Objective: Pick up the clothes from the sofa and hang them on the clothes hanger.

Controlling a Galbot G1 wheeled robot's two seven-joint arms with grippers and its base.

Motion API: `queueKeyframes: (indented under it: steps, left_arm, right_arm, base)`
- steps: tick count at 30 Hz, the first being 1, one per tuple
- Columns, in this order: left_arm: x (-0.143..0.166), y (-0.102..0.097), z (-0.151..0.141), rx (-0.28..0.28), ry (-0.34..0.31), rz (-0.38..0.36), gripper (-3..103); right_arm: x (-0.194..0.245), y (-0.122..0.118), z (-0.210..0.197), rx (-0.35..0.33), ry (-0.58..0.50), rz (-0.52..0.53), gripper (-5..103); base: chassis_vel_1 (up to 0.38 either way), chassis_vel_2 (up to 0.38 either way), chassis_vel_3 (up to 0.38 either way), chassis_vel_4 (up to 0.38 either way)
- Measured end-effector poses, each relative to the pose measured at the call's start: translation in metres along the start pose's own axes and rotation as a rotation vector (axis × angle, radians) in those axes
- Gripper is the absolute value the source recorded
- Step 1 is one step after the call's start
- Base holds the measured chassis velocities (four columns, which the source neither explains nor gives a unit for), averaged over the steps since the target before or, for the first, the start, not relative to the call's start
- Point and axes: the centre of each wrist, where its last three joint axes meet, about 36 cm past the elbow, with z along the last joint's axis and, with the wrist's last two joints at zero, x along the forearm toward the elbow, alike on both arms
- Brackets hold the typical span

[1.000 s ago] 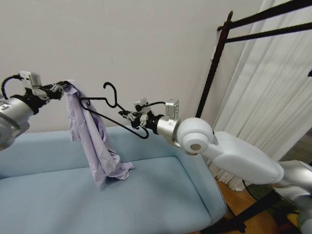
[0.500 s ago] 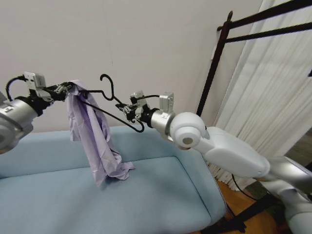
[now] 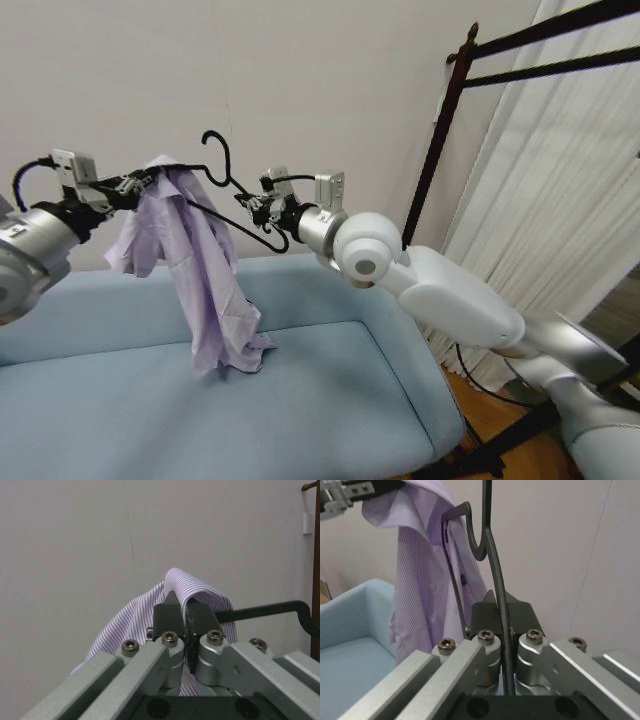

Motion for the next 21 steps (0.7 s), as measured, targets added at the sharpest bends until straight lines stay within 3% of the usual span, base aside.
queueKeyframes:
  steps: [21]
  left_arm:
    - [0.009,-0.014,0.007,0.008,-0.002,0.034,1]
  right_arm:
    - [-0.044,-0.002,-0.029,-0.018,-0.070,0.010,2]
  base:
    - [0.000,0.000,0.000,0.000]
